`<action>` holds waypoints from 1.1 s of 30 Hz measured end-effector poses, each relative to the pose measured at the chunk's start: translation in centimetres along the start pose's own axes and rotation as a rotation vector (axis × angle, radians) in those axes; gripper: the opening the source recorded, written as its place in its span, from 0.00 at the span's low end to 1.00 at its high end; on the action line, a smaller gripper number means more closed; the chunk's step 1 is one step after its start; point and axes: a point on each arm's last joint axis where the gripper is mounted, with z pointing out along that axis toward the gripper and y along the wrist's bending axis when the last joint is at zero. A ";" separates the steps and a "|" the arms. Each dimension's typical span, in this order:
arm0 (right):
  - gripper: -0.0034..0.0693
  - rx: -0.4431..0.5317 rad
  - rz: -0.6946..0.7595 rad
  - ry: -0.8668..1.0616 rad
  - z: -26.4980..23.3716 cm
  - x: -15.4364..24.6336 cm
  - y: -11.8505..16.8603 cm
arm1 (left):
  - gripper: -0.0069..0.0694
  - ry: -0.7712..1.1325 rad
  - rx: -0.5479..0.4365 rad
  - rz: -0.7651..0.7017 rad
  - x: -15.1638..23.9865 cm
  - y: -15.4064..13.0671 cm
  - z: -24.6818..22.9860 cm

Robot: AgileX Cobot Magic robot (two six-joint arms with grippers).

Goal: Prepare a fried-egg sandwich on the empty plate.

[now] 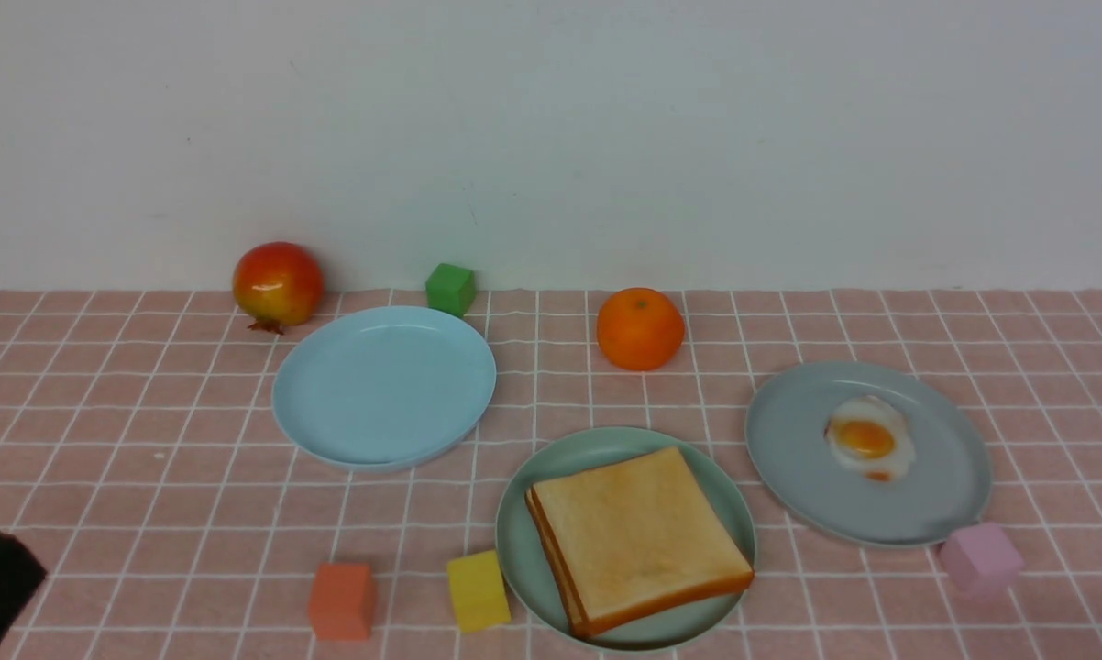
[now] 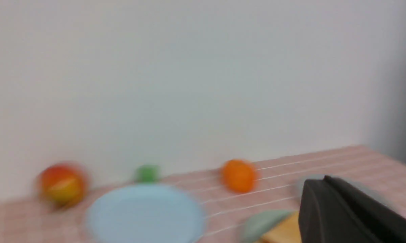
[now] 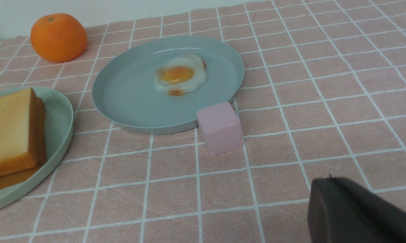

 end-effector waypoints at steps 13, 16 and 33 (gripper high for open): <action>0.08 0.000 -0.001 -0.001 0.0 0.0 0.0 | 0.11 0.324 -0.352 -0.129 7.9 2.9 -1.3; 0.09 0.000 -0.001 -0.001 0.0 0.0 0.0 | 0.11 0.323 -0.354 -0.143 7.9 2.9 -1.3; 0.12 0.000 -0.001 -0.001 0.0 0.0 0.0 | 0.11 0.324 -0.354 -0.145 7.9 2.9 -1.3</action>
